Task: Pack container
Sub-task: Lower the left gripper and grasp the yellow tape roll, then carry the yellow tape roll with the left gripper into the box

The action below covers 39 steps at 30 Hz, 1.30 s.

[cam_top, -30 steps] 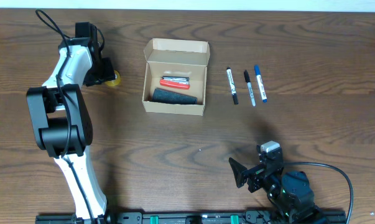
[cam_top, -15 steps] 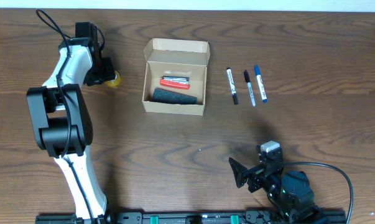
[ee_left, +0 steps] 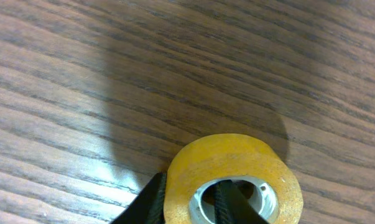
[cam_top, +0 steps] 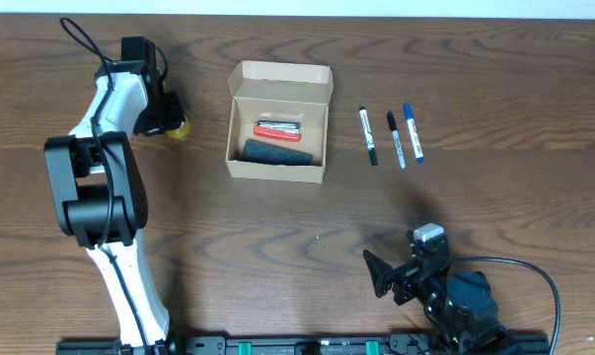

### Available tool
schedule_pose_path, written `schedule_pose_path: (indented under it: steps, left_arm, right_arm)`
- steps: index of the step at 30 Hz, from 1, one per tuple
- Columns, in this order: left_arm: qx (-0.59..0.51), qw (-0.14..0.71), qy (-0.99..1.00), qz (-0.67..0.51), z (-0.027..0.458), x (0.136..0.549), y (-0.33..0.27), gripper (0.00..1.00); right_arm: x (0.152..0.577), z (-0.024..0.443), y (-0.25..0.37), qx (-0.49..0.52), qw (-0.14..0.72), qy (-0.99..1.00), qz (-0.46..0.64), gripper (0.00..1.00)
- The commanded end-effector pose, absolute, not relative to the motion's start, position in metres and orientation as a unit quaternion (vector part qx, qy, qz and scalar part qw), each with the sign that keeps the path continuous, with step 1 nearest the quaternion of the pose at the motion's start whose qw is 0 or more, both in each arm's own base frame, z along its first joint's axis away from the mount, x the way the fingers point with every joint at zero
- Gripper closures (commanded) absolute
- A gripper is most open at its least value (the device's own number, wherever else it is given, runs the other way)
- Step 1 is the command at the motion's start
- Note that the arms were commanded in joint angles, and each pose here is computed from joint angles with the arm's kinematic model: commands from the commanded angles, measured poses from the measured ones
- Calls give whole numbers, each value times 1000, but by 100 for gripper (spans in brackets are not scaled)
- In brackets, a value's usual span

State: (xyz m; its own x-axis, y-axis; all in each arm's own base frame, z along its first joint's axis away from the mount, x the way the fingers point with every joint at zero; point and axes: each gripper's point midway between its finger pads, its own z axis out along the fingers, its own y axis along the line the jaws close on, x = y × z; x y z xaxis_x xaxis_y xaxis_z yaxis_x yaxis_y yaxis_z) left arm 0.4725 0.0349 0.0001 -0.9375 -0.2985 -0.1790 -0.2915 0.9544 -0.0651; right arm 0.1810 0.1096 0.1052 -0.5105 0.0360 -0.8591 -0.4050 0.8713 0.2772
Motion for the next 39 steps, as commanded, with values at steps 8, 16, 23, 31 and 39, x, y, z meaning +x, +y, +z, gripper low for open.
schedule_pose_path:
  steps: [8,16,23,31,39]
  left_arm:
    - [-178,65,982,-17,-4,461,36,94]
    - [-174,135,975,-25,68,469,35,95]
    - [-150,225,962,-37,165,461,17,94]
    - [-43,267,961,-62,226,429,-63,94]
    - [71,215,971,-73,204,394,-154,94]
  right_arm:
    - [180,105,111,-119,484,836,228,1]
    - [180,105,111,-119,484,836,228,1]
    - [180,105,111,-119,484,836,228,1]
    - [180,105,111,-119,484,836,228,1]
    - [180,105,111,-119,484,836,228,1]
